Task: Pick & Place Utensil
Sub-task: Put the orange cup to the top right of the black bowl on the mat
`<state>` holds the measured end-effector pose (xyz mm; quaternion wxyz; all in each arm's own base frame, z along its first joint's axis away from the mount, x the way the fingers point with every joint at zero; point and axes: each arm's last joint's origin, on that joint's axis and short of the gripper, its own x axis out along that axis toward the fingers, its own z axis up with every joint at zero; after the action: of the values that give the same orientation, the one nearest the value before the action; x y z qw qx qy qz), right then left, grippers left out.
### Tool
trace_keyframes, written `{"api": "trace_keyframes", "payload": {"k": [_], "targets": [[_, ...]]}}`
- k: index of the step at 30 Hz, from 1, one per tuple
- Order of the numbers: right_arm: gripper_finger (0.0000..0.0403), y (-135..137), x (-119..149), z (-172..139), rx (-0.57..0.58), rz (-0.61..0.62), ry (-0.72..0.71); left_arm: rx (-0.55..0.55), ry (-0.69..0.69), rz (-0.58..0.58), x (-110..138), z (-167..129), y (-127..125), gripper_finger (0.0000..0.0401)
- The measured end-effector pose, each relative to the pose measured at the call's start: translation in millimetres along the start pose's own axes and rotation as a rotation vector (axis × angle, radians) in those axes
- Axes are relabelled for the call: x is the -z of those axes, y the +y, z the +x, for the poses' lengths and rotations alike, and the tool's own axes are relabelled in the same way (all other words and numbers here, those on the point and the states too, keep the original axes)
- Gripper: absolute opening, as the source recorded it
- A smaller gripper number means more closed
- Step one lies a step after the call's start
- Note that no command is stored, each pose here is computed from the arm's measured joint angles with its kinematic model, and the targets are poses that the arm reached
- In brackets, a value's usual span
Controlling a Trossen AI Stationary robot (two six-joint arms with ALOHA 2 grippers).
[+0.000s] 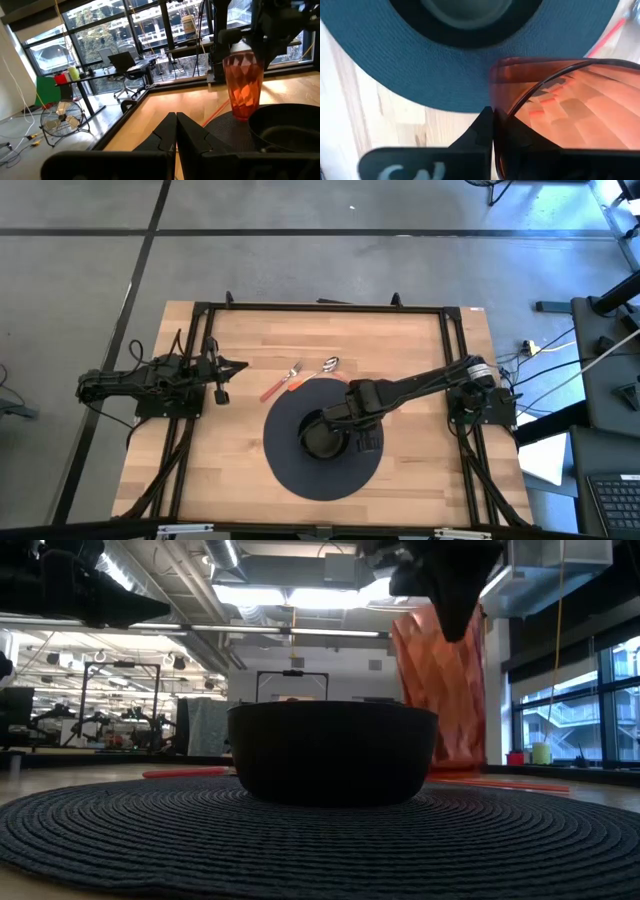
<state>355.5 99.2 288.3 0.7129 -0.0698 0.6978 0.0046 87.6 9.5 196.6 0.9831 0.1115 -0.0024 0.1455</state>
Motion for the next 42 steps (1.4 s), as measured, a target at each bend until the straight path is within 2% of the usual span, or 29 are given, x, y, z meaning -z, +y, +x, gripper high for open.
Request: {"api": "trace_keyframes", "payload": {"k": [8, 34, 42], "targets": [[0.0014, 2.4, -0.9, 16.7, -0.007, 0.008, -0.002, 0.000, -0.001, 0.000, 0.0, 0.0, 0.0, 0.0004], [0.0015, 3.5, -2.8, 17.6, -0.014, 0.088, -0.018, 0.000, 0.000, 0.007, 0.0, 0.0, 0.0, 0.0004], [0.0015, 4.3, -7.8, 16.9, -0.023, 0.125, -0.074, 0.001, 0.002, 0.001, 0.2, 0.0, -0.1, 0.0004]]}}
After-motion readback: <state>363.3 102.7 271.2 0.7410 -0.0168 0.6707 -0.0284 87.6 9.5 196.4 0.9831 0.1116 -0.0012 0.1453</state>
